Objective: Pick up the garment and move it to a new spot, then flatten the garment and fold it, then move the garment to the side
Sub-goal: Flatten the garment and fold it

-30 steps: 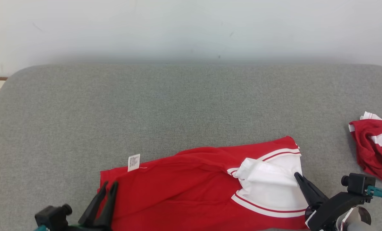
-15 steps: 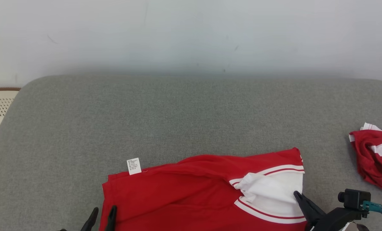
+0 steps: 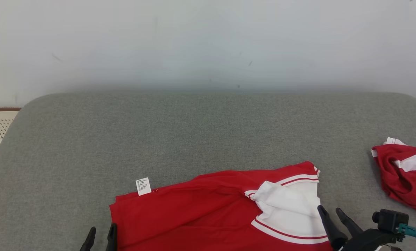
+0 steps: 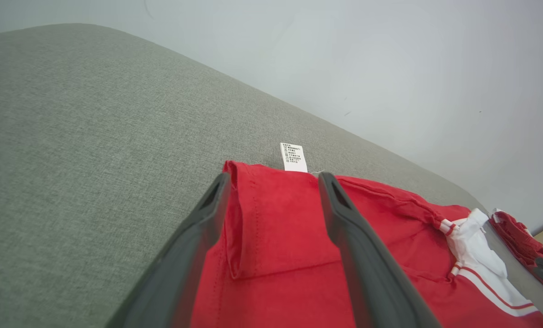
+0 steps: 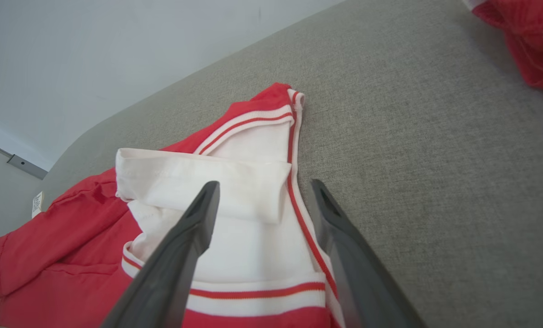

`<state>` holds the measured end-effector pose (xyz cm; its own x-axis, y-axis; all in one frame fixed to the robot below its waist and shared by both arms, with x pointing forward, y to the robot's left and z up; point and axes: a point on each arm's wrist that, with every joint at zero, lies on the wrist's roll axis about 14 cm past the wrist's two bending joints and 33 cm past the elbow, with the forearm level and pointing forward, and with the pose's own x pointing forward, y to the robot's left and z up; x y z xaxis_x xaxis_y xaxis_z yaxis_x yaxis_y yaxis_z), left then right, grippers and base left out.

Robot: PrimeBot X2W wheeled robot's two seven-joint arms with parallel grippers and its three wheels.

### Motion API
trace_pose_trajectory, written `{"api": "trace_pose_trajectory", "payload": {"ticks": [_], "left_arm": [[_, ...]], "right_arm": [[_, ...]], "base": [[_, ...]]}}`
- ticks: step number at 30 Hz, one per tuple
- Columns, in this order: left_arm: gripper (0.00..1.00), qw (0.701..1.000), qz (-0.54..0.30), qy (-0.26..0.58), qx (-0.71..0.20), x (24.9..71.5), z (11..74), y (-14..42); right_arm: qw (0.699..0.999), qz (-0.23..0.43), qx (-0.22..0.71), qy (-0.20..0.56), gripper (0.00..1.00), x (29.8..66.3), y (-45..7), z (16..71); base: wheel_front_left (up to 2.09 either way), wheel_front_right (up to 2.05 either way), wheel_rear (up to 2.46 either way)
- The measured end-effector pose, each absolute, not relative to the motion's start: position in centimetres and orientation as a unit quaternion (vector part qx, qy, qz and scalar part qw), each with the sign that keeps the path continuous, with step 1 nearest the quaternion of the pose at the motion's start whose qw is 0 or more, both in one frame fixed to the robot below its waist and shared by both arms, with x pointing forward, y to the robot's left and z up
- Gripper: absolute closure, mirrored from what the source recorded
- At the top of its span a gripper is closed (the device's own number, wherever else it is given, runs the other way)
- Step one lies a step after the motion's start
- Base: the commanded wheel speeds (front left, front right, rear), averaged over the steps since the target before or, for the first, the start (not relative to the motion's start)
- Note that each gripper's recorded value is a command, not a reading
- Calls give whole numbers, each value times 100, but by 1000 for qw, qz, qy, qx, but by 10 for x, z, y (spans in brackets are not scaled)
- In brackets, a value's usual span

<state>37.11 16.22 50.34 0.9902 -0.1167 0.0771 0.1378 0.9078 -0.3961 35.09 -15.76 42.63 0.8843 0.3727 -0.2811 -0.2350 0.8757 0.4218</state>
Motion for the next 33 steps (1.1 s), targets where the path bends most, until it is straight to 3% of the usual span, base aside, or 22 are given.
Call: {"api": "trace_pose_trajectory", "payload": {"ticks": [18, 28, 29, 30, 32, 33], "left_arm": [[0, 979, -11, -34, -201, 354, 500, 188], [0, 978, 12, -26, -207, 345, 491, 198], [0, 978, 13, -25, -207, 345, 491, 199], [0, 978, 14, -24, -208, 345, 490, 199], [0, 977, 16, -23, -210, 345, 489, 200], [0, 977, 16, -23, -211, 346, 489, 199]], "right_arm": [[937, 296, 117, 141, 0, 379, -66, 451], [935, 313, 58, 153, 0, 399, -59, 441], [934, 316, 55, 159, 46, 397, -58, 437], [932, 318, 51, 165, 60, 395, -57, 432], [930, 320, 47, 174, 100, 393, -56, 426], [930, 321, 45, 176, 100, 393, -56, 425]], "base": [[0, 0, 0], [0, 0, 0], [0, 0, 0], [0, 0, 0], [0, 0, 0], [0, 0, 0]]}}
